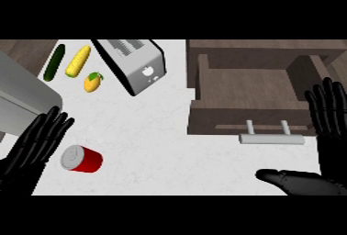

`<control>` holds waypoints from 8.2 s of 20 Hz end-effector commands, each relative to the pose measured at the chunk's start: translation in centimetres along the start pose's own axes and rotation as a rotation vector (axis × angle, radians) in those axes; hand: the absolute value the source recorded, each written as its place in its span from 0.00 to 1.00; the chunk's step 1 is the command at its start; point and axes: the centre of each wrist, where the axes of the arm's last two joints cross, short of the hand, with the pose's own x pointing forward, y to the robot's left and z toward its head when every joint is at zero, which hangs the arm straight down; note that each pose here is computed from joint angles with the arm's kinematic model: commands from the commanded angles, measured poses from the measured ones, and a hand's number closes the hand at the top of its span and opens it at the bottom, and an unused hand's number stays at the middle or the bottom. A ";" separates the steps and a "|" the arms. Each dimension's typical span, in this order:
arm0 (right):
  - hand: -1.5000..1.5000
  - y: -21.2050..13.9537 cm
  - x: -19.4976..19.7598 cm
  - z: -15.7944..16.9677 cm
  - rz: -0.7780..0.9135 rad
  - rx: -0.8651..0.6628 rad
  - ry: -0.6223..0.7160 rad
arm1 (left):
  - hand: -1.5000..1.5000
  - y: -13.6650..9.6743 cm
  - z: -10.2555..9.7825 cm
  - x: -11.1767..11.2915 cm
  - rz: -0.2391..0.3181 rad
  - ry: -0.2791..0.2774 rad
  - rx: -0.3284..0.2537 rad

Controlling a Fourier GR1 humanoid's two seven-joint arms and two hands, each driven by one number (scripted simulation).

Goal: Pick up the can, place it into the drawer and close the drawer

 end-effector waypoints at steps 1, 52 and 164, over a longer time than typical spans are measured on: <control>0.00 -0.7 -1.0 1.3 0.004 -0.026 0.154 | 0.00 0.7 2.7 1.0 -0.007 0.154 -0.039; 0.00 -3.6 -3.2 4.8 0.013 -0.018 0.146 | 0.00 7.4 5.5 -10.4 -0.023 0.307 0.141; 0.00 -6.8 -1.2 6.2 0.014 -0.082 0.113 | 1.00 -11.6 -24.9 0.5 -0.030 0.075 0.217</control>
